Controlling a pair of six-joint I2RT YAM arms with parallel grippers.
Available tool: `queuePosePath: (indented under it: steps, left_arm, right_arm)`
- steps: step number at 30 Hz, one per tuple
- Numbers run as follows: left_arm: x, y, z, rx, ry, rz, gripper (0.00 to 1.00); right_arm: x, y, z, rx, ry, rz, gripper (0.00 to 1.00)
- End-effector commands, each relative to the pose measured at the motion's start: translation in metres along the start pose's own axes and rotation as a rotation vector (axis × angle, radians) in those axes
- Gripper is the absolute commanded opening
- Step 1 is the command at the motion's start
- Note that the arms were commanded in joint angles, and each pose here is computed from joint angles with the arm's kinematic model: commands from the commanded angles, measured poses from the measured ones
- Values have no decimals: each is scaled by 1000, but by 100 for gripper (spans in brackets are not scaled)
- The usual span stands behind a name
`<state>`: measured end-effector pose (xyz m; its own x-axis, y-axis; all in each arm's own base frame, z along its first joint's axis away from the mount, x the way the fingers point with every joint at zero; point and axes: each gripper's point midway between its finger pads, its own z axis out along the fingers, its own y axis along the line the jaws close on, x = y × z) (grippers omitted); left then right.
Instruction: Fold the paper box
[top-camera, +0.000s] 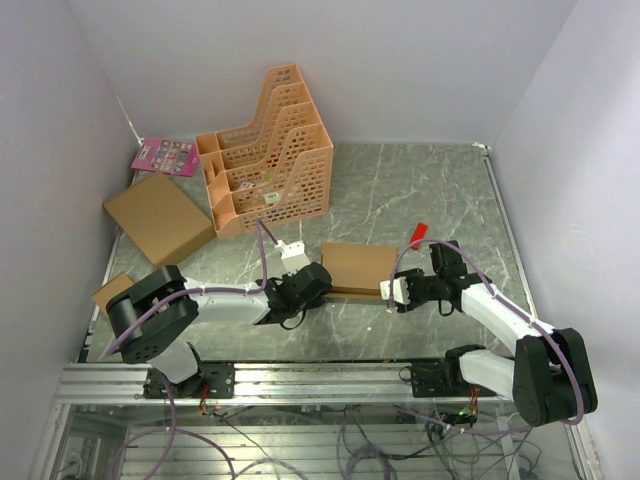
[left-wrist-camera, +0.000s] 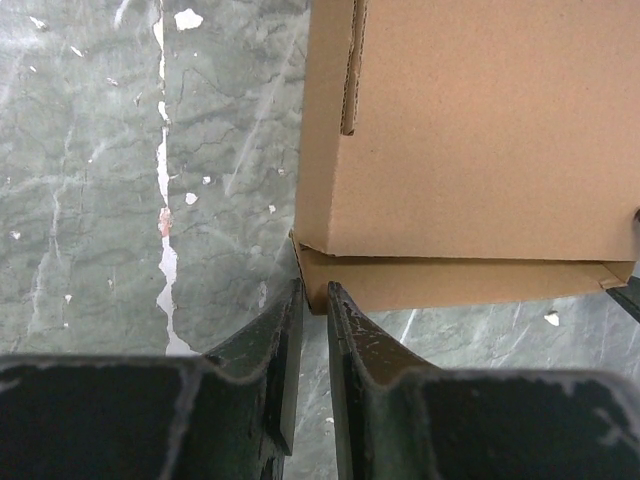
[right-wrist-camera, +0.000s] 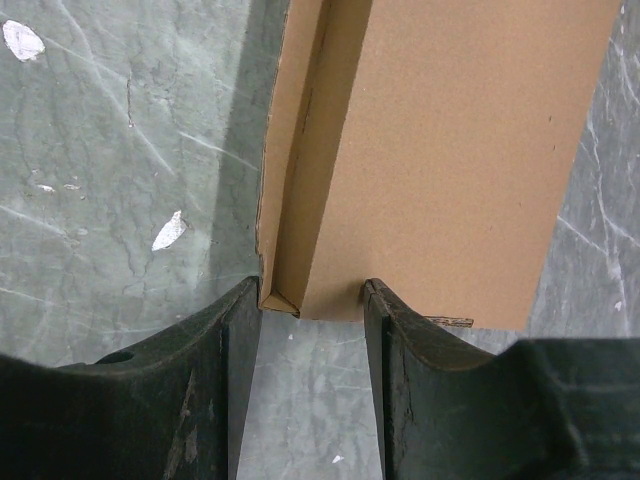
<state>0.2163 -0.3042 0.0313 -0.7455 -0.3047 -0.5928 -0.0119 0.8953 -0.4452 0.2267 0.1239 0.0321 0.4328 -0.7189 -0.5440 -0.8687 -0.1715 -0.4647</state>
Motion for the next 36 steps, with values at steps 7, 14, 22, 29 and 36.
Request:
queuePosePath:
  steps: [7, 14, 22, 29, 36]
  left_arm:
    - [-13, -10, -18, 39, -17, 57, 37]
    - [-9, -9, -24, 63, 7, 54, 40]
    - [0, 0, -19, 17, 30, -37, 46]
    - [-1, -3, -7, -2, 12, -29, 51]
    - [-7, -7, -4, -9, -11, -19, 51]
  right_arm:
    - [2, 18, 5, -55, 4, 50, 44]
    - [2, 18, 5, -55, 4, 51, 44]
    - [2, 18, 5, -55, 2, 49, 44]
    - [2, 18, 4, -55, 3, 48, 45]
    - [2, 19, 4, -59, 2, 45, 44]
